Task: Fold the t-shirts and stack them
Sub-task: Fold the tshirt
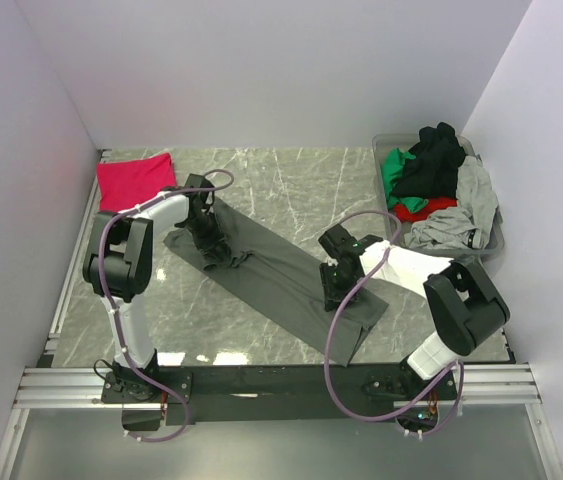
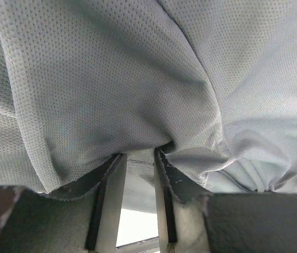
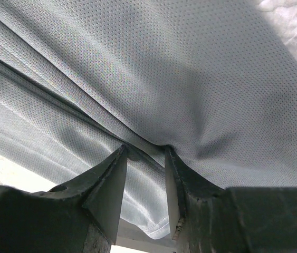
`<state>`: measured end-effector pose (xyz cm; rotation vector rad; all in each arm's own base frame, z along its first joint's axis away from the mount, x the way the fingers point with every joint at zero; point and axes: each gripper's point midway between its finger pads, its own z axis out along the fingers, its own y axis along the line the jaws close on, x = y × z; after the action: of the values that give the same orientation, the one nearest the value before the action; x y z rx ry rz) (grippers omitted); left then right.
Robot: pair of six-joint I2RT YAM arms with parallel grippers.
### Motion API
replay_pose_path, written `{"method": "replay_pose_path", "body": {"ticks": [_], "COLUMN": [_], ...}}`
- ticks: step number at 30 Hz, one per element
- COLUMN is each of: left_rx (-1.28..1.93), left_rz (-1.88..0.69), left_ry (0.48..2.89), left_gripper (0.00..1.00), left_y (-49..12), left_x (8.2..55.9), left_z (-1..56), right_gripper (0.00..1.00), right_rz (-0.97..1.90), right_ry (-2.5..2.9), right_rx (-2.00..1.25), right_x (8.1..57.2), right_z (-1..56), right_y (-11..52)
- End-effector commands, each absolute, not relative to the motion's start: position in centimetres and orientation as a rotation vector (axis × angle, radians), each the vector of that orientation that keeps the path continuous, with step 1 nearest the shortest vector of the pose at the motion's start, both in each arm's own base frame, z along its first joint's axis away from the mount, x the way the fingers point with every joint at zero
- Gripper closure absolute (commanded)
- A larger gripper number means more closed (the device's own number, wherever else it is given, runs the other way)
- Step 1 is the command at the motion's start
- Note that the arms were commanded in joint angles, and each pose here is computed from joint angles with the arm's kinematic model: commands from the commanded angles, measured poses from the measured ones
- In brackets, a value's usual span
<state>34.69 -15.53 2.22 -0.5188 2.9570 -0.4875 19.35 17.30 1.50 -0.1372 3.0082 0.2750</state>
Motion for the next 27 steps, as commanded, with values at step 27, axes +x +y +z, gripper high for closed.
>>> {"method": "replay_pose_path", "body": {"ticks": [27], "left_rx": [0.111], "left_rz": [-0.451], "left_ry": [2.851], "left_gripper": [0.59], "left_y": [-20.0], "left_x": [44.8], "left_z": [-1.9], "right_gripper": [0.59], "right_rz": [0.306], "right_ry": [3.218], "right_rx": [-0.206], "right_x": [14.6], "right_z": [1.2], "right_y": [24.0]}}
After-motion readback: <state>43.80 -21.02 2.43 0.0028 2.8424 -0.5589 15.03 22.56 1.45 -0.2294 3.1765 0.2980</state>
